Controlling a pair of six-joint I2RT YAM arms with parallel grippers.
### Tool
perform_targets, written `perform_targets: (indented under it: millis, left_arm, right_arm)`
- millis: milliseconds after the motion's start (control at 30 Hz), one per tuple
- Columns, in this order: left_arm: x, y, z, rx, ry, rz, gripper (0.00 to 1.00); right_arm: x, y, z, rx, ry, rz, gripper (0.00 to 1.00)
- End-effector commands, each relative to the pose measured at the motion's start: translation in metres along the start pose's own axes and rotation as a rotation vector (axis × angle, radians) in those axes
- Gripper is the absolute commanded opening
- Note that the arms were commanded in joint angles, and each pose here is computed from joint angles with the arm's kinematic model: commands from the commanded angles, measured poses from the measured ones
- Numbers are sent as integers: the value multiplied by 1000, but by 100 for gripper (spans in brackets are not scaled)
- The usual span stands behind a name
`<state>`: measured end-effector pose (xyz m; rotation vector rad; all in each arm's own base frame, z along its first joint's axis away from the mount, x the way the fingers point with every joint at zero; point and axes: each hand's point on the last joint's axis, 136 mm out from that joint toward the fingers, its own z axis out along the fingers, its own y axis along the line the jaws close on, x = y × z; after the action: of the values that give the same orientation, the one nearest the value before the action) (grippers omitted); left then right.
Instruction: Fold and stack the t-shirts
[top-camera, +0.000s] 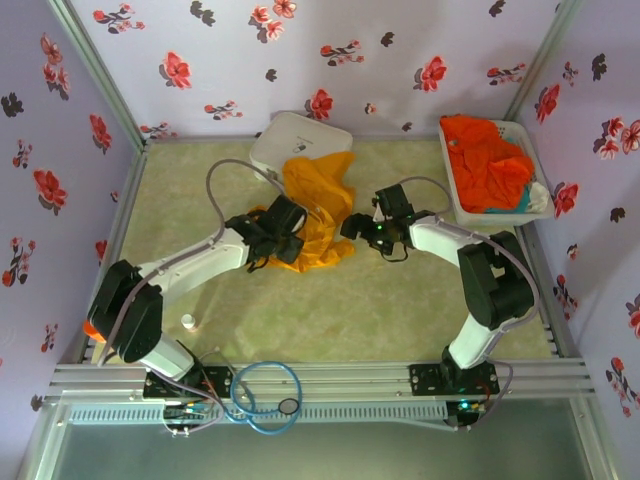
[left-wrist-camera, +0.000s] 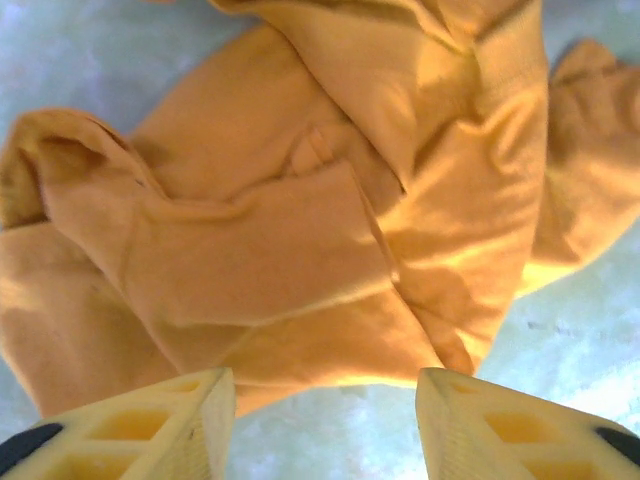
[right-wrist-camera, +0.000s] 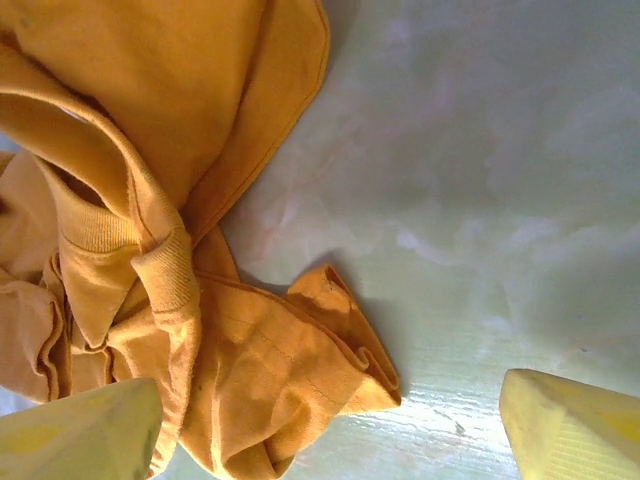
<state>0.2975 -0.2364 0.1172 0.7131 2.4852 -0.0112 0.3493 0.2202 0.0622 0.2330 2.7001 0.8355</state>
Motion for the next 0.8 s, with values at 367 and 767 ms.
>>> perform_targets:
  millis: [367, 767]
  left_arm:
    - [34, -57, 48, 21, 132, 75, 52]
    - [35, -47, 65, -95, 150, 99, 41]
  right_arm:
    - [9, -1, 10, -13, 44, 45, 77]
    - [11, -5, 12, 0, 55, 44, 80]
